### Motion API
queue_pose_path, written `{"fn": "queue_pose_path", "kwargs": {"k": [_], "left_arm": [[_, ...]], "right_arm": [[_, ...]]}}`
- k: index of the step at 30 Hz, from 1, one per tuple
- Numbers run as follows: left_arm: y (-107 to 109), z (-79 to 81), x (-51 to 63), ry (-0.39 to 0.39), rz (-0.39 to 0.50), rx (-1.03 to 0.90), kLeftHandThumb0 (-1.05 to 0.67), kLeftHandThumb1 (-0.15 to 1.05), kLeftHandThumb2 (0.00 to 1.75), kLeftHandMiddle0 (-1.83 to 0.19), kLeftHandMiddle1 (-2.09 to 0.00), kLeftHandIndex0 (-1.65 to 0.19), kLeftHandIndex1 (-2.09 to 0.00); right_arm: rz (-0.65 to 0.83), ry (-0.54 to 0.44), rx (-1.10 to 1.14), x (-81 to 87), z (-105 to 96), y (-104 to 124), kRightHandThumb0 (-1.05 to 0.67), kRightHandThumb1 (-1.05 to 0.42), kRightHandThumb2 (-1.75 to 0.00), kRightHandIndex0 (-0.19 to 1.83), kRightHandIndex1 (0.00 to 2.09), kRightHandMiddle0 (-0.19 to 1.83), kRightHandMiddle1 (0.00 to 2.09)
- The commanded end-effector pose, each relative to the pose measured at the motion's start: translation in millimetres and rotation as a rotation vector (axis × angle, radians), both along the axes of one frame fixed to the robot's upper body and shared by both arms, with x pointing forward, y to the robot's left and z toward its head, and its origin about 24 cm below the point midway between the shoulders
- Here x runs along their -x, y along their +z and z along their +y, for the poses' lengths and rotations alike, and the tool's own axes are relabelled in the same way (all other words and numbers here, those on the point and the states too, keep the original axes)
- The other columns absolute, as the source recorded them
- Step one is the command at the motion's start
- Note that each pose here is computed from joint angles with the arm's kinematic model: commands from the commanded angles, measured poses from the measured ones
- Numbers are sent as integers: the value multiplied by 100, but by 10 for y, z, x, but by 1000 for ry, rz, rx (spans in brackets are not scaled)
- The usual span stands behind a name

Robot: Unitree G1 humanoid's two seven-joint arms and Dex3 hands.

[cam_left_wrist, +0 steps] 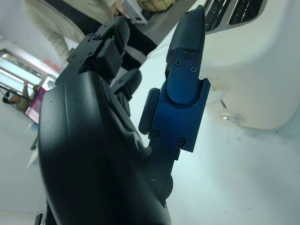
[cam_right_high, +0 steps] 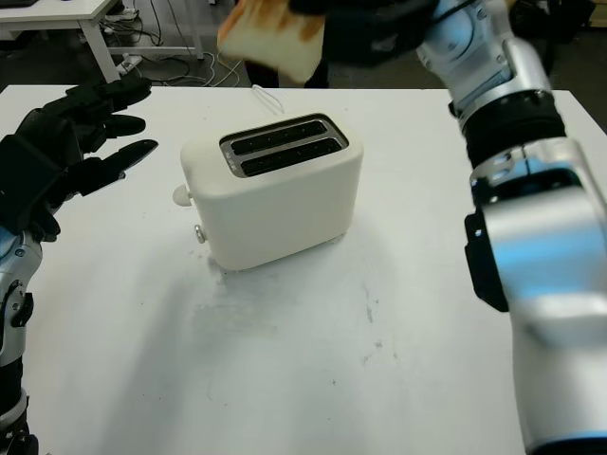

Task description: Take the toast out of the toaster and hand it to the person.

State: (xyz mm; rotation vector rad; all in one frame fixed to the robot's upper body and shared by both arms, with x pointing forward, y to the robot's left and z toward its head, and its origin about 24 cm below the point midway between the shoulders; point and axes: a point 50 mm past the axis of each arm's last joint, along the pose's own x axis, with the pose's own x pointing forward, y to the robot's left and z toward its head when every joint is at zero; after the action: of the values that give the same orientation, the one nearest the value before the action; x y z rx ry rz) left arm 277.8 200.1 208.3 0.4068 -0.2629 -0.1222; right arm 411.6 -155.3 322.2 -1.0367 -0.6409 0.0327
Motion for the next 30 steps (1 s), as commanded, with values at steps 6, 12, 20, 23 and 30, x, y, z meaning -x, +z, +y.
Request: {"fn": "queue_pose_path", "kwargs": {"k": [6, 12, 20, 23, 30], "left_arm": [[7, 33, 16, 9, -17, -6, -68, 92, 10, -4, -95, -39, -20], [1, 42, 17, 4, -17, -14, -67, 92, 10, -4, -96, -38, -21], [1, 40, 15, -1, -11, -10, -65, 92, 10, -3, -96, -37, -22], [-7, 44, 11, -3, -15, -8, -65, 92, 10, -3, -96, -37, -23], [-11, 55, 4, -4, -16, -13, -67, 92, 10, -4, -97, -37, -25]], "right_arm": [[121, -243, -200, -128, -312, -431, -43, -92, -45, 88, 175, 62, 175], [225, -354, -307, -138, -522, -726, -30, -92, -37, 81, 175, 51, 175], [270, -425, -441, -98, -718, -980, -22, -92, -33, 73, 175, 50, 175], [276, -488, -414, -85, -763, -1068, -19, -92, -28, 64, 175, 53, 151], [316, -516, -516, -63, -814, -1211, -17, -92, -28, 58, 171, 79, 83]]}}
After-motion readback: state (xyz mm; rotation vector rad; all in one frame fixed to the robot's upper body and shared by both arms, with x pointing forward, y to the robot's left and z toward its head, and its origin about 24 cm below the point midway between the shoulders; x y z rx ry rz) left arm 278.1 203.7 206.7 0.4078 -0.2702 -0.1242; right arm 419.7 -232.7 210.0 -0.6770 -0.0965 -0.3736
